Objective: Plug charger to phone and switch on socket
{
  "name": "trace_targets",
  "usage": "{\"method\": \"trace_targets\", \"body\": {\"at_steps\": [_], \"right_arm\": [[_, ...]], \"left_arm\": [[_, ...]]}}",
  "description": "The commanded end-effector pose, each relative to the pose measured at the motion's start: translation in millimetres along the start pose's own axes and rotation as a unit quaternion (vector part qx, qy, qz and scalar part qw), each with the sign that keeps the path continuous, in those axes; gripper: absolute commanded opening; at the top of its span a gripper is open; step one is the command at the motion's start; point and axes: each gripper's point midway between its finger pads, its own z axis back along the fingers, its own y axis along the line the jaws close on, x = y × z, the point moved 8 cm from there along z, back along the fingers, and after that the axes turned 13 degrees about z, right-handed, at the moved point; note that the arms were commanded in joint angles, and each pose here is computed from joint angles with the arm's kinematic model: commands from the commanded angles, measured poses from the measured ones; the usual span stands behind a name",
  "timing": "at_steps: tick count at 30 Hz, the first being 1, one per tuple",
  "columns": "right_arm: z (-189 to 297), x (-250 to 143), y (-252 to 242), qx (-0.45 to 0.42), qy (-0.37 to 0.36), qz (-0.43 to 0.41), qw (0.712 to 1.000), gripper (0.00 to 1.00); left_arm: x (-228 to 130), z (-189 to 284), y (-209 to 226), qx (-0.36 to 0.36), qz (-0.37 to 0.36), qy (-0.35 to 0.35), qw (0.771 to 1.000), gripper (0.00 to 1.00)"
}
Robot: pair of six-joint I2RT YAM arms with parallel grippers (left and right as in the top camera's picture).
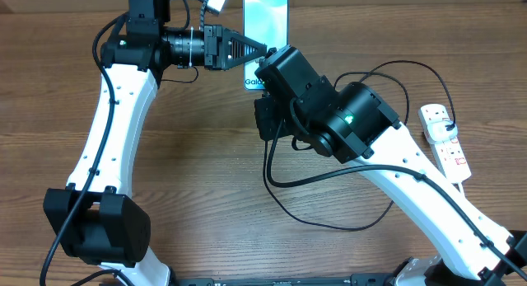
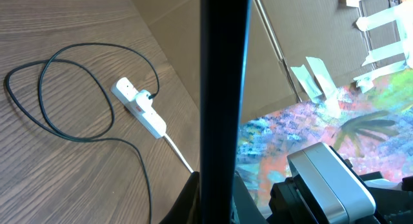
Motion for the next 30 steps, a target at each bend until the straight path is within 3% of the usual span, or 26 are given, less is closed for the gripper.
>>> {"method": "trace_targets", "body": {"at_steps": [1,30], "right_arm": [[13.3,7.6,-3.4,0.002,-0.025,-0.004,1.000,0.04],[13.4,15.5,-8.0,0.011,-0.043,-0.018,0.999,0.04]], "left_arm": [[-2.2,3.2,-21.8,-0.027,-0.040,0.010,0.999,0.04],[-2.2,3.1,-21.2,-0.025,-0.044,0.009,0.999,0.04]]}}
